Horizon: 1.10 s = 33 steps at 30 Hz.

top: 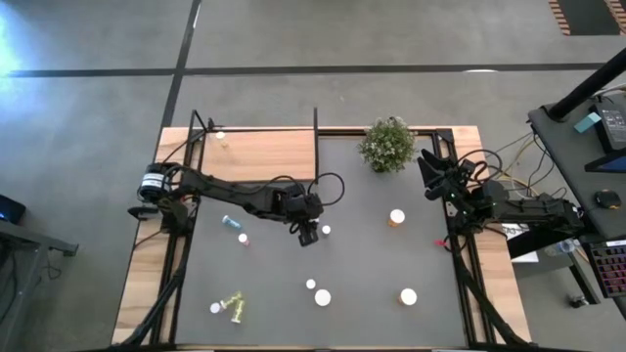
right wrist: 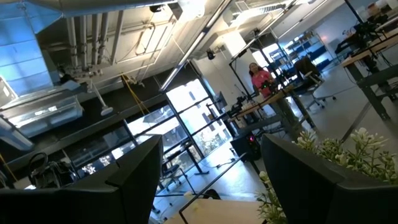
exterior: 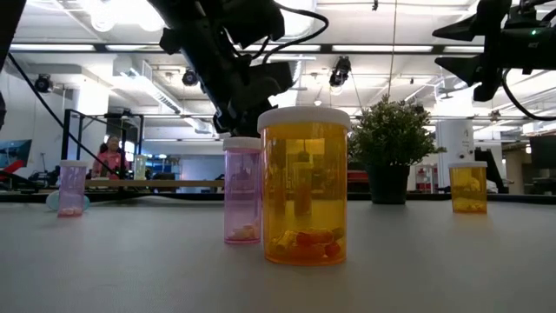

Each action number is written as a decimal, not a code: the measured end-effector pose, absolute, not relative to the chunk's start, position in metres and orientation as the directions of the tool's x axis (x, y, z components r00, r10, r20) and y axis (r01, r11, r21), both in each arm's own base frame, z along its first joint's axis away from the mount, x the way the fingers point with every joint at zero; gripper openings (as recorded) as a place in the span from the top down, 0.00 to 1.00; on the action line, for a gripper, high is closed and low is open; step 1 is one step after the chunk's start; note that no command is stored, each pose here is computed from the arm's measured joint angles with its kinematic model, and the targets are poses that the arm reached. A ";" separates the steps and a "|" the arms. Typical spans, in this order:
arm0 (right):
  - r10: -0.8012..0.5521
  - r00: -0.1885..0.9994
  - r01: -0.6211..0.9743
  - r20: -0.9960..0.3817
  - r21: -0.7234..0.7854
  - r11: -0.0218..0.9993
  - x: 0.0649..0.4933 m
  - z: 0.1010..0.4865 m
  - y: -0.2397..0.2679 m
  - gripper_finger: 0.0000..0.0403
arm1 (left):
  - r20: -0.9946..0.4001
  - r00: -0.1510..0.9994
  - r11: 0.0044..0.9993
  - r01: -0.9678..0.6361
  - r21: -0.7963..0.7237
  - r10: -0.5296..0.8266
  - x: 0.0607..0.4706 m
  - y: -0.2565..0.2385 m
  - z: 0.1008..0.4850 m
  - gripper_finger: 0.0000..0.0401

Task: Pick and place medicine bottles onto shelf by color
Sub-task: Put the middle blue pill bottle on the shelf

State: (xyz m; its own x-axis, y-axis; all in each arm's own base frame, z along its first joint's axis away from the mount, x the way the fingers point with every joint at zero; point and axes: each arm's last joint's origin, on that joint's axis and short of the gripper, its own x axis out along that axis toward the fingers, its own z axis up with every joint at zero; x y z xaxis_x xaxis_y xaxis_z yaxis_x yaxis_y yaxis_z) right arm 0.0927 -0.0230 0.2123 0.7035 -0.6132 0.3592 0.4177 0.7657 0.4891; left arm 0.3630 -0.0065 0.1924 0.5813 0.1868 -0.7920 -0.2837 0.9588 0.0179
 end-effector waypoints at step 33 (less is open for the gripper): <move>-0.613 0.703 0.417 0.360 0.489 0.766 0.093 0.212 -0.023 0.35 | -0.794 0.579 0.929 -0.366 -0.051 0.184 0.363 -0.006 0.195 0.79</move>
